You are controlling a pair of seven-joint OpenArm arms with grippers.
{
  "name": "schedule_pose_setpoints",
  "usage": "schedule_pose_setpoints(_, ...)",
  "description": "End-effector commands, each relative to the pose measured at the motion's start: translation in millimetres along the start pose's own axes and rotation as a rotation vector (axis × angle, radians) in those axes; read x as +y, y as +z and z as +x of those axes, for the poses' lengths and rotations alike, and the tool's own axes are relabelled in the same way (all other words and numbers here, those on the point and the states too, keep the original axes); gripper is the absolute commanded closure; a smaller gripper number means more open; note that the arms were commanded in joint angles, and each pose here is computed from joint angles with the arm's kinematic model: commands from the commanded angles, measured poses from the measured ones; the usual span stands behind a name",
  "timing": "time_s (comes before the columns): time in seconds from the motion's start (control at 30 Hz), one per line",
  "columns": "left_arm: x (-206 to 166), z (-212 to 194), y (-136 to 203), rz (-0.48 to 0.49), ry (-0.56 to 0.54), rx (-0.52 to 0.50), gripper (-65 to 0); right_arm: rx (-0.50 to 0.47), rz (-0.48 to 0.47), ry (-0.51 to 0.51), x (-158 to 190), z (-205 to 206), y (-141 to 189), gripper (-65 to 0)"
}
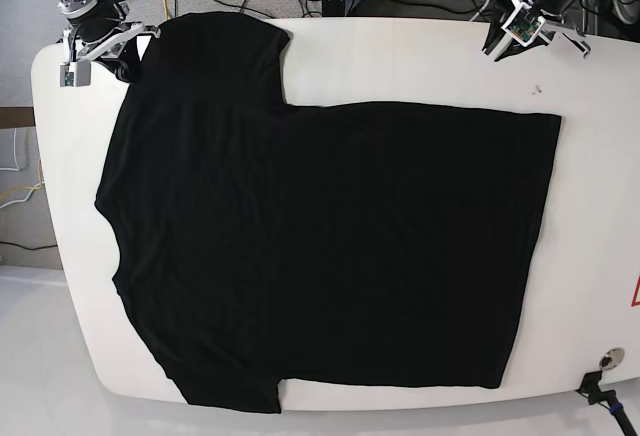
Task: Fold the T-shirt properly
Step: 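Move both grippers down to the shirt's shoulder corners, then grasp the shirt's shoulder edges with both grippers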
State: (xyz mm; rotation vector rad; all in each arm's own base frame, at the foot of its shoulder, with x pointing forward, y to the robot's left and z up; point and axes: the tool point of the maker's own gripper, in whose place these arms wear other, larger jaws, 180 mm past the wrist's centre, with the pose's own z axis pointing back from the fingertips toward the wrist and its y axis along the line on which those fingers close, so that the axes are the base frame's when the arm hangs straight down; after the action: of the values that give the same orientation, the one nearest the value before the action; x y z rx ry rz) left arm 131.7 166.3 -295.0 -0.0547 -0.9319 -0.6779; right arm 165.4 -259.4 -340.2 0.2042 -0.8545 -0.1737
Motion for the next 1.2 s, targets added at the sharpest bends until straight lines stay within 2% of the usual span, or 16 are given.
schedule_pose_setpoints(0.0,0,15,-1,-0.017,-0.025,-0.046,-10.4,-0.074,0.005,0.011,-4,26,3,0.0)
schedule_pose_setpoints(0.17,17,25,-9,0.012,-0.055,-0.073,-18.3,-0.111,-0.031,-0.002,-19,42,7,-0.2)
schedule_pose_setpoints(0.2,16,20,-6,0.022,-0.056,-0.045,-17.0,-0.139,-0.031,0.007,-17,48,6,0.0)
schedule_pose_setpoints(0.37,21,16,-10,0.041,-0.044,-0.027,-16.5,-0.127,-0.052,0.003,-23,44,7,0.0)
schedule_pose_setpoints(0.47,36,17,-17,0.084,-0.031,-0.034,-17.2,-0.137,-0.051,0.010,-24,47,8,0.0)
schedule_pose_setpoints(0.57,53,23,-25,0.120,0.002,-0.067,-16.9,-0.149,-0.015,0.062,-18,51,10,-4.5)
schedule_pose_setpoints(0.67,68,27,-33,0.140,0.039,-0.096,-17.3,-0.144,-0.011,0.082,-19,50,10,-11.7)
schedule_pose_setpoints(0.77,82,27,-40,0.170,0.050,-0.099,-18.3,-0.154,-0.017,0.092,-19,54,8,-15.3)
schedule_pose_setpoints(0.97,111,28,-52,0.230,0.066,-0.118,-19.1,-0.181,-0.022,0.108,-23,62,11,-15.0)
schedule_pose_setpoints(1.17,121,33,-57,0.228,0.136,-0.148,-19.9,-0.192,-0.018,0.110,-24,67,7,-15.5)
